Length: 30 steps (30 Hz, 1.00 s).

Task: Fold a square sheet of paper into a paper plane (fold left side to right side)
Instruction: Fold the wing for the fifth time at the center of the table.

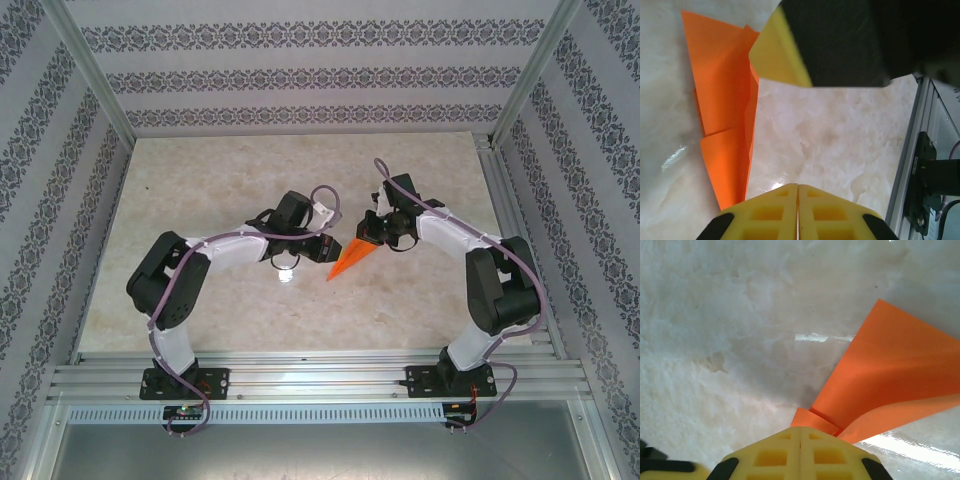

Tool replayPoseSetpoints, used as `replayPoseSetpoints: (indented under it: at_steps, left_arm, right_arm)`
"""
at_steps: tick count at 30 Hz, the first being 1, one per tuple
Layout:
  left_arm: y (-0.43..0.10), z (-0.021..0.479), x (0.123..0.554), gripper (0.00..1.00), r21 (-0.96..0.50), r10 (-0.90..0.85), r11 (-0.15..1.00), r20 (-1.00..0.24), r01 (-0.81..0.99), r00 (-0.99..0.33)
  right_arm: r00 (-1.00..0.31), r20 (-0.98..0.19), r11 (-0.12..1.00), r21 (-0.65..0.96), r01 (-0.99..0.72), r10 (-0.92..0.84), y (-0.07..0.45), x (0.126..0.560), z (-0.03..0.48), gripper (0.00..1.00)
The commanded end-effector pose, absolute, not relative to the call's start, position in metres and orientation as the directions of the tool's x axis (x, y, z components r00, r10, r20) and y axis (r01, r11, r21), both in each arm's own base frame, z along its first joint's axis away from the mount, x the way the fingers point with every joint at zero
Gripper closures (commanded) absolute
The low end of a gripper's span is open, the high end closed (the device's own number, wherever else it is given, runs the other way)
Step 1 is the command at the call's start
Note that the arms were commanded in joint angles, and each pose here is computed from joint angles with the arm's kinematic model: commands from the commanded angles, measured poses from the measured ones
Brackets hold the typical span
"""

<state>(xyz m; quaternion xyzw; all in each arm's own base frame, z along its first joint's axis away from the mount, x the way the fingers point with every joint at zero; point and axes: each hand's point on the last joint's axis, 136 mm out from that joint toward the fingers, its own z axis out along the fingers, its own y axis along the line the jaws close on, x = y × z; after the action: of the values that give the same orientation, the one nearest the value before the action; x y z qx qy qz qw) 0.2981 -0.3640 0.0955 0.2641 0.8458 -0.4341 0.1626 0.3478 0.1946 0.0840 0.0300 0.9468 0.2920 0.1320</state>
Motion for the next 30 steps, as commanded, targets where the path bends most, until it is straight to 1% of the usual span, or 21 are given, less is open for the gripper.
replayPoseSetpoints:
  at_steps: [1,7,13,14,16,19,23,26,30]
  left_arm:
    - [-0.378,0.075,0.285,0.91,-0.688,0.34,0.46,-0.448,0.562,-0.827]
    - [-0.375,0.071,0.281,0.91,-0.677,0.339,0.476,-0.448,0.562,-0.827]
    - [-0.361,0.084,0.275,0.9,-0.637,0.338,0.51,-0.469,0.578,-0.816]
    - [-0.36,0.088,0.274,0.9,-0.633,0.34,0.509,-0.475,0.584,-0.811]
    - [-0.358,0.094,0.267,0.91,-0.635,0.349,0.496,-0.479,0.593,-0.805]
    - [-0.37,0.097,0.251,0.92,-0.645,0.399,0.448,-0.476,0.619,-0.784]
    - [-0.401,0.089,0.236,0.92,-0.652,0.463,0.4,-0.462,0.644,-0.756]
    - [-0.414,0.076,0.243,0.92,-0.645,0.47,0.413,-0.454,0.643,-0.757]
    - [-0.415,0.067,0.262,0.92,-0.6,0.481,0.462,-0.449,0.653,-0.753]
  right_arm:
    - [-0.975,-0.187,0.838,0.546,-0.006,0.115,0.193,0.334,0.073,1.0]
    - [-0.978,-0.168,0.841,0.541,0.011,0.121,0.192,0.33,0.06,1.0]
    - [-0.971,-0.197,0.861,0.508,0.017,0.136,0.177,0.335,0.066,1.0]
    - [-0.967,-0.21,0.863,0.505,0.02,0.146,0.172,0.336,0.07,0.97]
    - [-0.961,-0.226,0.867,0.497,0.027,0.159,0.16,0.336,0.077,0.96]
    - [-0.961,-0.219,0.874,0.483,0.044,0.169,0.148,0.332,0.076,0.96]
    - [-0.961,-0.207,0.874,0.481,0.062,0.182,0.141,0.329,0.071,0.96]
    - [-0.958,-0.207,0.873,0.483,0.074,0.196,0.137,0.328,0.07,0.96]
    - [-0.963,-0.2,0.875,0.479,0.065,0.181,0.137,0.324,0.071,0.96]
